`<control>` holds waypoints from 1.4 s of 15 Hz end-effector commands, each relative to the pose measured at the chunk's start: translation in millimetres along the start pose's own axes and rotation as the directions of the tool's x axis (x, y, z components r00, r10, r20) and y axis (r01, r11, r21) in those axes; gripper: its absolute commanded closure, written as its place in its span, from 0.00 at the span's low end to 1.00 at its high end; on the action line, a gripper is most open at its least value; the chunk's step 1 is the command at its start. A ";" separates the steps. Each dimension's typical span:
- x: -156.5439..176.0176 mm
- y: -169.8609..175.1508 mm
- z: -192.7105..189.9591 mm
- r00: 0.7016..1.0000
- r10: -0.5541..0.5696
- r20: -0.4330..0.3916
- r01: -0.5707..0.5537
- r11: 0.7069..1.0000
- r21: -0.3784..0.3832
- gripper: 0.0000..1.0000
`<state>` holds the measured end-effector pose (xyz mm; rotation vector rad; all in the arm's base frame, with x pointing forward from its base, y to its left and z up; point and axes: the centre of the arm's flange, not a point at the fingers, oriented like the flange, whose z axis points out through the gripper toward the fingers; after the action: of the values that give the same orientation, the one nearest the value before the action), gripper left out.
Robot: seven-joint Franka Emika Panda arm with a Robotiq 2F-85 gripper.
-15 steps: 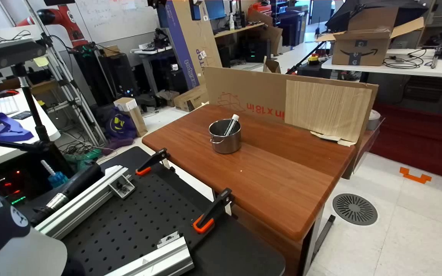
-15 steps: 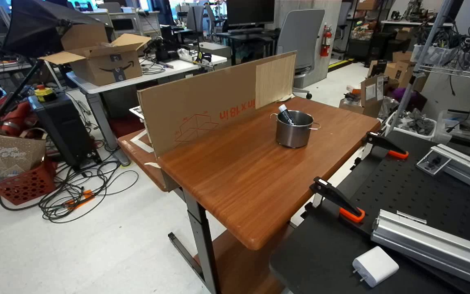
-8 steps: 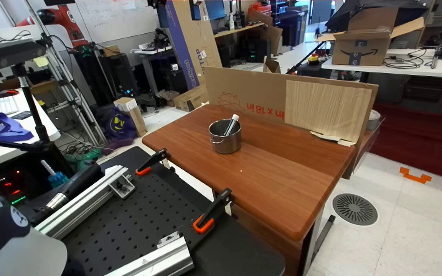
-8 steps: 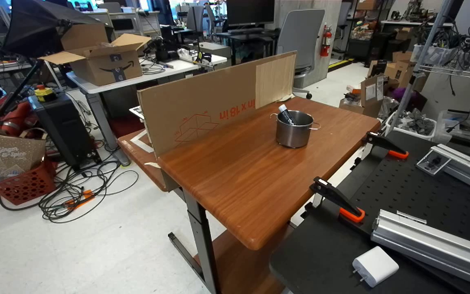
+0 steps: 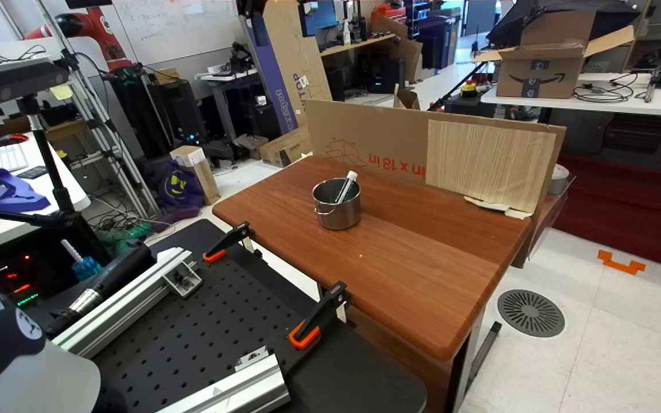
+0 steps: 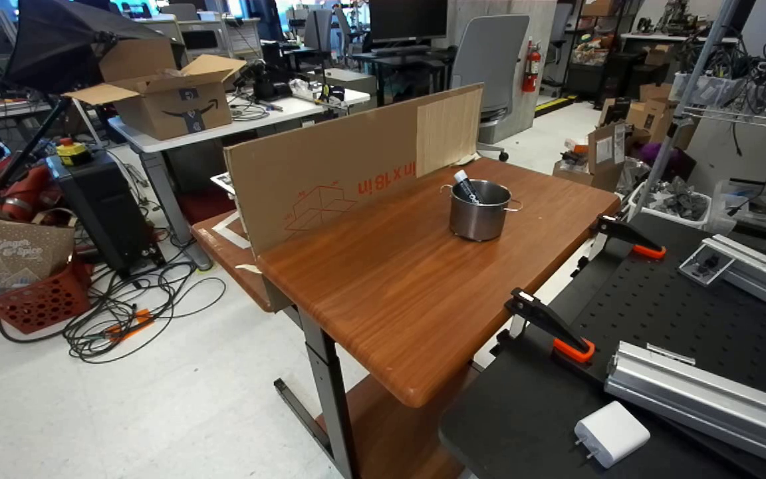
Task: Take the marker from the bowl and put it on the table
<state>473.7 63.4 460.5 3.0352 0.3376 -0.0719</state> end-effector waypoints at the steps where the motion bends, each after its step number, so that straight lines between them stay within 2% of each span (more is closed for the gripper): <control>1: 18.1 8.5 29.3 0.998 0.025 -0.050 -0.023 0.999 0.042 0.00; 7: 45.7 22.3 99.4 0.988 0.101 -0.114 -0.087 0.989 0.120 0.00; 11: 52.9 28.0 132.6 0.979 0.150 -0.140 -0.126 0.978 0.165 0.00; 21: 69.5 47.6 199.8 0.976 0.211 -0.050 -0.197 0.960 0.201 0.00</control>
<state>531.8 19.9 274.4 3.2190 0.0344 0.0129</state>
